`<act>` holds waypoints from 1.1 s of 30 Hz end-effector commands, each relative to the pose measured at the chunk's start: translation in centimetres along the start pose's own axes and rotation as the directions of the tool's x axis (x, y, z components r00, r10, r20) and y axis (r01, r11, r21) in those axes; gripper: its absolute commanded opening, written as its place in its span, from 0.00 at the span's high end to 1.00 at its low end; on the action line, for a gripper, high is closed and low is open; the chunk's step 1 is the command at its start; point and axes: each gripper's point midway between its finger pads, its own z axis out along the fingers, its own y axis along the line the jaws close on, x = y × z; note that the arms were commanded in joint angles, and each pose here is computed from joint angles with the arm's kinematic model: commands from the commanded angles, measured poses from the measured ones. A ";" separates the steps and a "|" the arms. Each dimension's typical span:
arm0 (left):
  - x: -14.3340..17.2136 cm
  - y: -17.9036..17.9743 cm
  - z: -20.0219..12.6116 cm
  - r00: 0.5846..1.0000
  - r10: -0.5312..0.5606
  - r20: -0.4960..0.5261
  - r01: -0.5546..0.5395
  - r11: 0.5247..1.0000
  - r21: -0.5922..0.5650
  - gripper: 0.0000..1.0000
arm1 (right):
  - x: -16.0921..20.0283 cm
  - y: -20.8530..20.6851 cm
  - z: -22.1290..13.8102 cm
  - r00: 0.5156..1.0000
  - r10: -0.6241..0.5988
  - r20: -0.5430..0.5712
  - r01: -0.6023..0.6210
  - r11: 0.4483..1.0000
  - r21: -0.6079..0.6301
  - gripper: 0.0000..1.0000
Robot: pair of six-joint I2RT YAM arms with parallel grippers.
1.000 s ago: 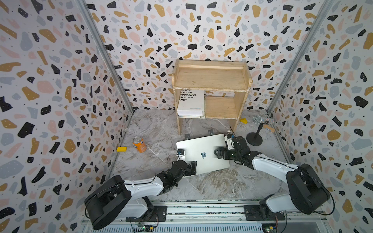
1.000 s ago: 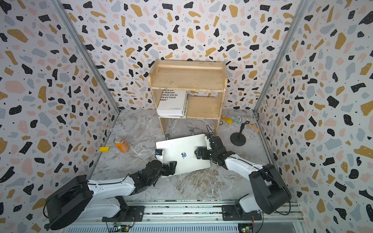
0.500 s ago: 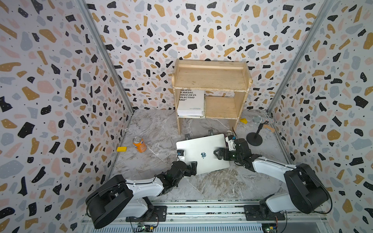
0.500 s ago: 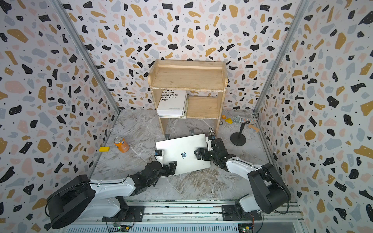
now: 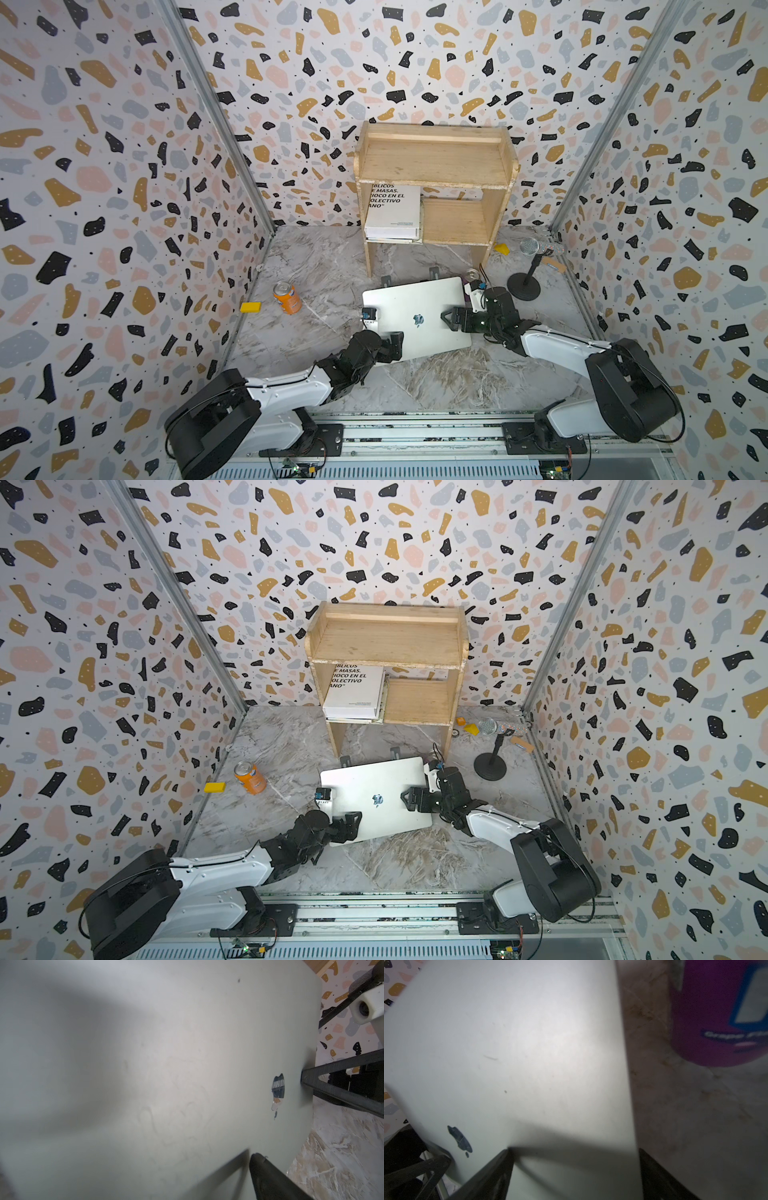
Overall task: Close the laptop lid and set it aside
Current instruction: Pick up the laptop from the computer stand.
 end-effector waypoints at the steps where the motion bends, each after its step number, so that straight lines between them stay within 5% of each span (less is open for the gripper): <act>1: -5.0 -5.9 -1.0 0.995 -0.012 0.095 -0.007 0.980 0.200 0.07 | 1.2 2.9 -0.4 0.995 -0.001 -0.096 -0.009 0.995 -0.101 0.07; 33: -8.2 -7.5 -4.2 0.989 -0.036 0.140 0.000 0.968 0.250 0.06 | -2.6 9.2 -6.5 1.000 -0.027 0.015 0.030 0.966 -0.258 0.09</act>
